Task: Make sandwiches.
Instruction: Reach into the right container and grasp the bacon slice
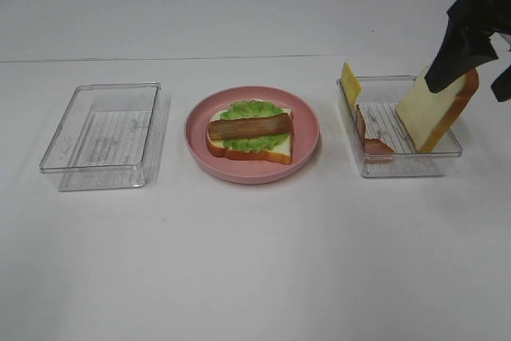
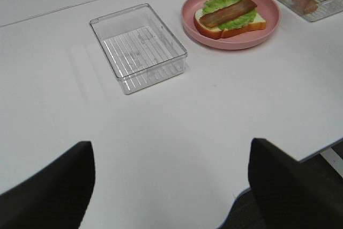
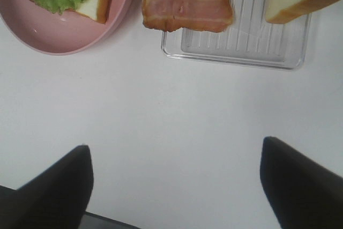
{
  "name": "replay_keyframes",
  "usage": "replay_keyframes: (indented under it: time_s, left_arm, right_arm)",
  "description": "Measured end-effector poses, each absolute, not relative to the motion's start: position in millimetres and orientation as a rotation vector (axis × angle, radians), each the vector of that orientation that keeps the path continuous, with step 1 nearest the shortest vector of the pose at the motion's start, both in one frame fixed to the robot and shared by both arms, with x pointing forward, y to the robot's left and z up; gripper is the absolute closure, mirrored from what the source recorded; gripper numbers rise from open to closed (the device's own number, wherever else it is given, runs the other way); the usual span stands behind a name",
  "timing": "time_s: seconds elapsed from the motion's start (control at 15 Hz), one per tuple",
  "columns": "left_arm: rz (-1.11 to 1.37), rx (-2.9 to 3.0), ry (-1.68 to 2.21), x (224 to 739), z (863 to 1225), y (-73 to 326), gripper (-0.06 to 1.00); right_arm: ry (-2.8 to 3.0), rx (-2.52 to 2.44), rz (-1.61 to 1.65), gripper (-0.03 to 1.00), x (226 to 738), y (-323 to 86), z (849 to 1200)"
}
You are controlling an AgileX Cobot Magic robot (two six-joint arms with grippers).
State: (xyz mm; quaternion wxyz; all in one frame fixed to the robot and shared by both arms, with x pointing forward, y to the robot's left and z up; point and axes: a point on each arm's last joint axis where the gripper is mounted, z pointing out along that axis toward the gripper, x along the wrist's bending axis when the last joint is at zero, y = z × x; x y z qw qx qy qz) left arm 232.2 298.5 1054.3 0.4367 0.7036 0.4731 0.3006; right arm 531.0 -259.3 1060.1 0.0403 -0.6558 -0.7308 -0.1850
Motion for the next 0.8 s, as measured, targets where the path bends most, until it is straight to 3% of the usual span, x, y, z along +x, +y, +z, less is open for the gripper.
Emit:
replay_keyframes:
  time_s: [0.27, 0.47, 0.8]
  left_arm:
    - [0.748, 1.750, 1.177, 232, 1054, 298, 0.20]
    - [0.748, 1.750, 1.177, 232, 1054, 298, 0.20]
    - [0.748, 1.750, 1.177, 232, 1054, 298, 0.20]
  right_arm:
    - [-2.266, -1.907, -0.443, 0.28, 574, -242, 1042]
    - [-2.339, -1.800, -0.389, 0.30, 593, -199, 1028]
    - [-2.339, -1.785, -0.286, 0.30, 625, -177, 989]
